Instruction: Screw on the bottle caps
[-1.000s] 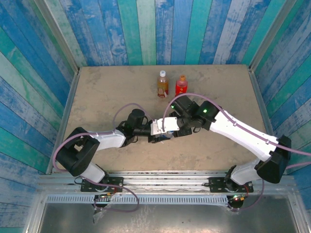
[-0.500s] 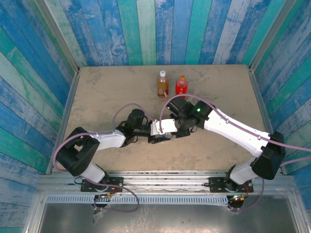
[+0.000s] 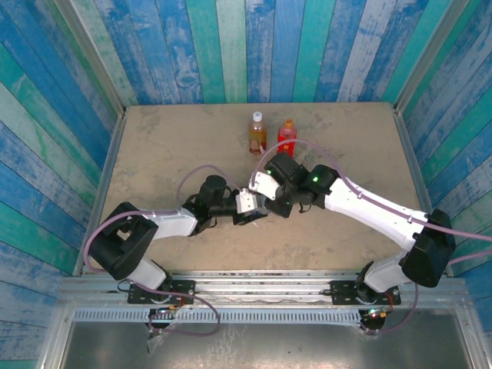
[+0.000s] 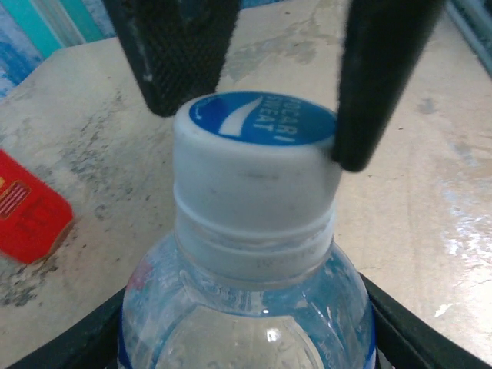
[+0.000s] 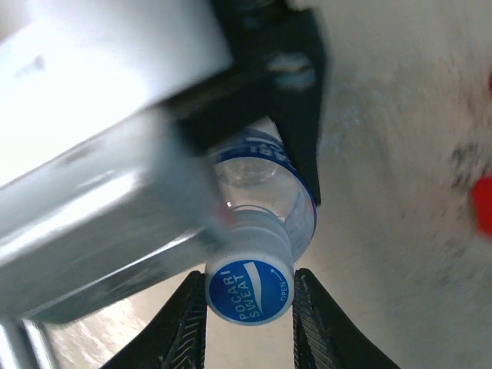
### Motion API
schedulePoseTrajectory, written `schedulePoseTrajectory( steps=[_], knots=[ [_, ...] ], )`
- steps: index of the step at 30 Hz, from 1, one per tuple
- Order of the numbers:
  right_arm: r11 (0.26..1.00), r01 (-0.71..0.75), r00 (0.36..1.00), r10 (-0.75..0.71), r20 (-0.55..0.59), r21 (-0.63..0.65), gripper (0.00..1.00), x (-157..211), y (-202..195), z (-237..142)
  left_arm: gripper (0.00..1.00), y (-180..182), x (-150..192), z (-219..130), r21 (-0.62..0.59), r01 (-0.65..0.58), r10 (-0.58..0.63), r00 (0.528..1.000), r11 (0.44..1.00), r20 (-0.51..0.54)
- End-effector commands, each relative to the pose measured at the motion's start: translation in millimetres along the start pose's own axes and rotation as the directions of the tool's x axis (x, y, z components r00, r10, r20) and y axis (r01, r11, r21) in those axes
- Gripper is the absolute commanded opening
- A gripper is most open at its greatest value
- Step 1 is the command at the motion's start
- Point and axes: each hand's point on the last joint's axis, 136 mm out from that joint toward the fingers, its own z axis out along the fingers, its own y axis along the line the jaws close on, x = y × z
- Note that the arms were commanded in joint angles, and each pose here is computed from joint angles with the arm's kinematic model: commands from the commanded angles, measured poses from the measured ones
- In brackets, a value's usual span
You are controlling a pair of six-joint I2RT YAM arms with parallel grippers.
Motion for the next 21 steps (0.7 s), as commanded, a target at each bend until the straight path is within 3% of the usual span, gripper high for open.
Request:
schedulePoseTrajectory(
  steps=[1,3,5,7,9,11,14,17,21],
  knots=[
    [0.812,-0.583,0.812,0.583,-0.007,0.025,0.16,6,0,16,0.61,17,-41,-10,-0.081,-0.059,0.068,0.991,0.995,0.111],
    [0.726,-0.687,0.726,0.685,-0.054,-0.036,0.16,3,14,15,0.61,16,-39,-10,-0.077,-0.058,0.066,0.992,0.995,0.108],
    [0.723,-0.690,0.724,0.687,-0.064,-0.049,0.21,1,16,10,0.61,14,-38,-10,-0.069,-0.057,0.065,0.992,0.996,0.108],
    [0.791,-0.611,0.792,0.610,-0.030,-0.039,0.26,0,10,3,0.61,11,-39,-10,-0.055,-0.059,0.065,0.991,0.997,0.118],
    [0.904,-0.425,0.905,0.425,-0.001,-0.055,0.38,-2,11,-7,0.61,7,-37,-8,-0.033,-0.058,0.061,0.992,0.998,0.115],
    [0.973,-0.226,0.974,0.227,0.018,-0.055,0.49,2,11,-16,0.61,4,-34,-7,-0.013,-0.057,0.058,0.993,0.998,0.107],
    [0.999,0.045,0.998,-0.045,0.032,-0.007,0.58,8,3,-29,0.62,1,-34,-7,0.006,-0.061,0.060,0.993,0.998,0.106],
    [0.950,0.312,0.949,-0.313,0.027,0.032,0.65,11,-1,-38,0.62,-3,-34,-7,0.029,-0.062,0.059,0.993,0.998,0.105],
    [0.780,0.625,0.780,-0.624,0.040,-0.022,0.66,21,12,-38,0.62,-5,-29,-3,0.055,-0.049,0.044,0.995,0.997,0.089]
  ],
)
